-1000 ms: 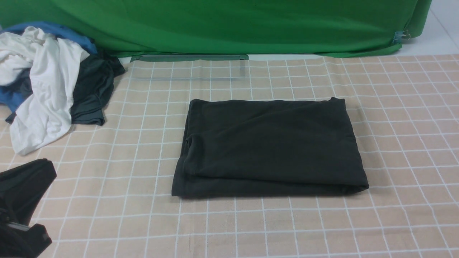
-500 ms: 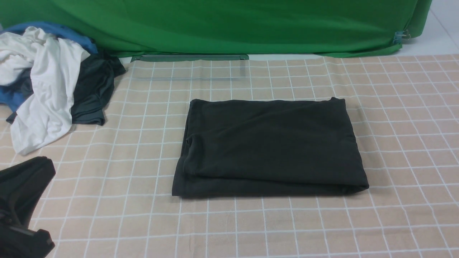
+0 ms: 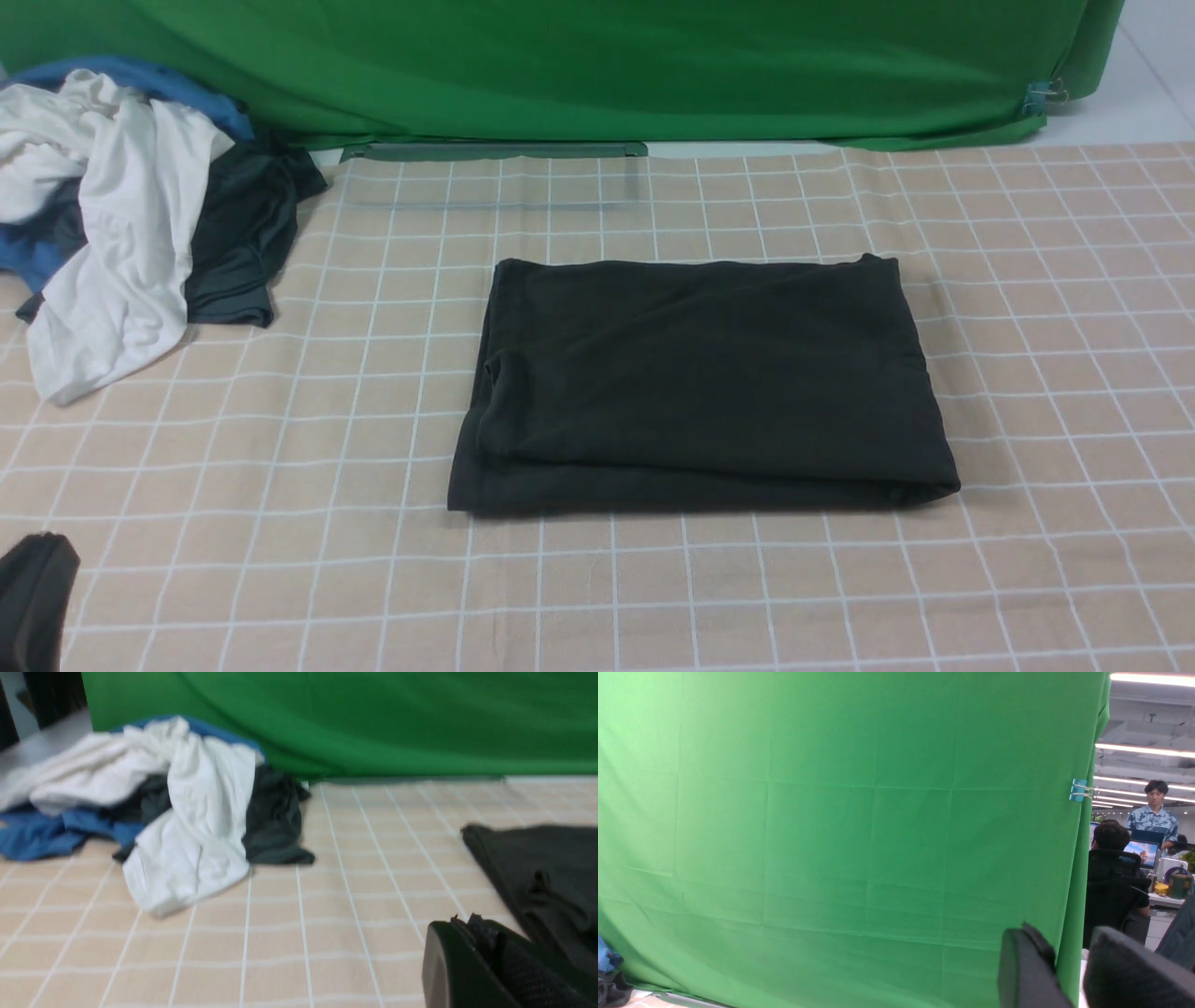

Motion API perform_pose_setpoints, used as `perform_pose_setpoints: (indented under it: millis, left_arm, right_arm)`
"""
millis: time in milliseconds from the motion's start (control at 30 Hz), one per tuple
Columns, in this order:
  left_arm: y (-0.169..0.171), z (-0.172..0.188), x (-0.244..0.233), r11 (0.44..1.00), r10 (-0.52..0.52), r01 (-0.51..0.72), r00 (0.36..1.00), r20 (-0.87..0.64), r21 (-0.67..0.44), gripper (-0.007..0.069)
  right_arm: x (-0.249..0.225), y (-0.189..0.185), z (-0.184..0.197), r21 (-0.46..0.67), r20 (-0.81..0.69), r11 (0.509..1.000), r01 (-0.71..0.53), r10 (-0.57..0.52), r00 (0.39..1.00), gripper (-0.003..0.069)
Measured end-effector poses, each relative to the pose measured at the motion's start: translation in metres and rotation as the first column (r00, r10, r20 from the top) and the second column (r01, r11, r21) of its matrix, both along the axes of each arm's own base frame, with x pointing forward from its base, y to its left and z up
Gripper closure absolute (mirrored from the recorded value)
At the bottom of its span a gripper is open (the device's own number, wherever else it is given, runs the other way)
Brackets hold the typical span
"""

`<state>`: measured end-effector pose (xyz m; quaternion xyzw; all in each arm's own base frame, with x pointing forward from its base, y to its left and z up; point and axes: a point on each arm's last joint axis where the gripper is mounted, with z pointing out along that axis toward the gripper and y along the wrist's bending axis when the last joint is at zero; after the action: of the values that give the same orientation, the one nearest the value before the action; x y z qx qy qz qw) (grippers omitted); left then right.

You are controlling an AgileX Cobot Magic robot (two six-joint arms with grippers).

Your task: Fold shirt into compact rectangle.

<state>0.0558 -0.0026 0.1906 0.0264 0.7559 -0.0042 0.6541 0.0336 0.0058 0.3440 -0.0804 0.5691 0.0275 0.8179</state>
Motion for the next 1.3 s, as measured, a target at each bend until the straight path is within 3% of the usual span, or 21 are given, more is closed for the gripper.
perform_pose_setpoints:
  millis: [1000, 1133, 1300]
  left_arm:
    - [0.000, -0.002, 0.000, 1.000, 0.000, 0.000, 1.000, -0.015, 0.010, 0.0605]
    - [0.000, -0.002, 0.000, 1.000, 0.000, 0.000, 1.000, -0.015, 0.010, 0.0605]
    - [0.000, -0.002, 0.000, 1.000, 0.000, 0.000, 1.000, -0.015, 0.011, 0.0605]
  right_arm:
    - [0.001, -0.001, -0.005, -0.008, -0.040, 1.000, 0.021, -0.021, 0.999, 0.0421]
    - [0.012, -0.003, -0.032, -0.046, -0.145, 0.994, 0.102, -0.108, 0.984, 0.0421]
    - [0.028, -0.007, -0.097, -0.090, -0.337, 0.981, 0.174, -0.195, 0.921, 0.0421]
